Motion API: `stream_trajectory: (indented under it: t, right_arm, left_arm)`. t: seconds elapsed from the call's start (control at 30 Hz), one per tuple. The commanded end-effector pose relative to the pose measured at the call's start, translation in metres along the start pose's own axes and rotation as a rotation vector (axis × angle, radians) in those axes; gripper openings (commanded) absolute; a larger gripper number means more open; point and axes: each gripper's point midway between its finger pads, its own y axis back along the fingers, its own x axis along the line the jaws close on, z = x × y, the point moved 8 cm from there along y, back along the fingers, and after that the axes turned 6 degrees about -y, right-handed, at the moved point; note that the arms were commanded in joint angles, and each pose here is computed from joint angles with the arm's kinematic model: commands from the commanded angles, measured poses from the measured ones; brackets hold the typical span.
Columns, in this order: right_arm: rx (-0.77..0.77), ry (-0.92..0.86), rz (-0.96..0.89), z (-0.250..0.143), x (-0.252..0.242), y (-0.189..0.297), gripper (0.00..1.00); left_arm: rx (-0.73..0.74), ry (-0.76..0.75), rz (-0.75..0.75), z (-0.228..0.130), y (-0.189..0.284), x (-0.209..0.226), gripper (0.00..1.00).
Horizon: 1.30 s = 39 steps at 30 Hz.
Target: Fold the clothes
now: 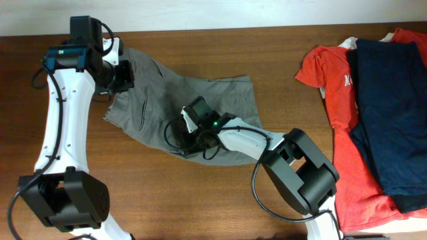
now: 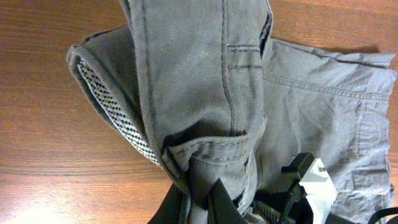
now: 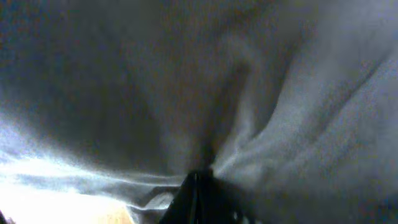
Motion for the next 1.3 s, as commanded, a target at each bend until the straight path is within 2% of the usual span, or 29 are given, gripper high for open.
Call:
stream_trajectory:
  t: [0.0, 0.1, 0.17, 0.37, 0.5, 0.57, 0.67, 0.73, 0.87, 0.97, 1.07, 1.17, 1.27]
  right_arm:
    - [-0.088, 0.02, 0.043, 0.04, 0.004, 0.048, 0.04]
    - [-0.198, -0.011, 0.069, 0.075, -0.002, 0.103, 0.04]
    - [-0.193, -0.027, 0.06, 0.075, -0.01, 0.1, 0.04]
    - [-0.004, -0.041, 0.023, 0.043, -0.014, 0.004, 0.04]
    - [0.01, -0.009, 0.03, 0.037, -0.011, -0.019, 0.04]
    - [-0.037, -0.014, 0.079, 0.056, -0.009, 0.005, 0.04]
    - [-0.198, -0.015, 0.165, 0.107, 0.001, 0.087, 0.04]
    - [-0.256, 0.002, 0.188, 0.122, 0.003, 0.104, 0.04]
    - [-0.241, -0.005, 0.107, 0.119, -0.003, 0.066, 0.04]
    - [-0.166, -0.011, 0.051, 0.103, -0.01, 0.019, 0.04]
    - [-0.121, -0.005, 0.042, 0.093, -0.009, -0.002, 0.04]
    - [-0.144, 0.027, 0.018, 0.106, -0.017, 0.038, 0.04]
    - [-0.133, -0.082, -0.039, 0.113, -0.043, 0.113, 0.04]
  left_arm:
    - [-0.049, 0.012, -0.001, 0.006, 0.016, -0.001, 0.05]
    - [-0.032, 0.015, -0.001, 0.003, 0.016, -0.001, 0.05]
    - [-0.03, 0.015, -0.002, 0.003, 0.016, -0.001, 0.05]
    - [-0.004, 0.019, -0.002, -0.001, 0.016, -0.001, 0.05]
    - [0.004, 0.02, -0.002, -0.003, 0.015, -0.002, 0.06]
    - [0.007, 0.021, -0.002, -0.003, 0.015, -0.002, 0.06]
    - [0.011, 0.021, -0.003, -0.004, 0.016, -0.002, 0.05]
    - [0.011, 0.02, -0.003, -0.004, 0.015, -0.002, 0.05]
    - [0.012, 0.022, -0.005, -0.004, 0.015, -0.005, 0.03]
    - [0.014, 0.025, -0.006, -0.004, 0.015, -0.005, 0.01]
    - [0.021, 0.044, -0.006, -0.005, 0.015, -0.005, 0.01]
    - [0.033, 0.046, -0.006, -0.007, 0.015, -0.005, 0.01]
    - [0.032, 0.045, -0.006, -0.007, 0.015, -0.005, 0.01]
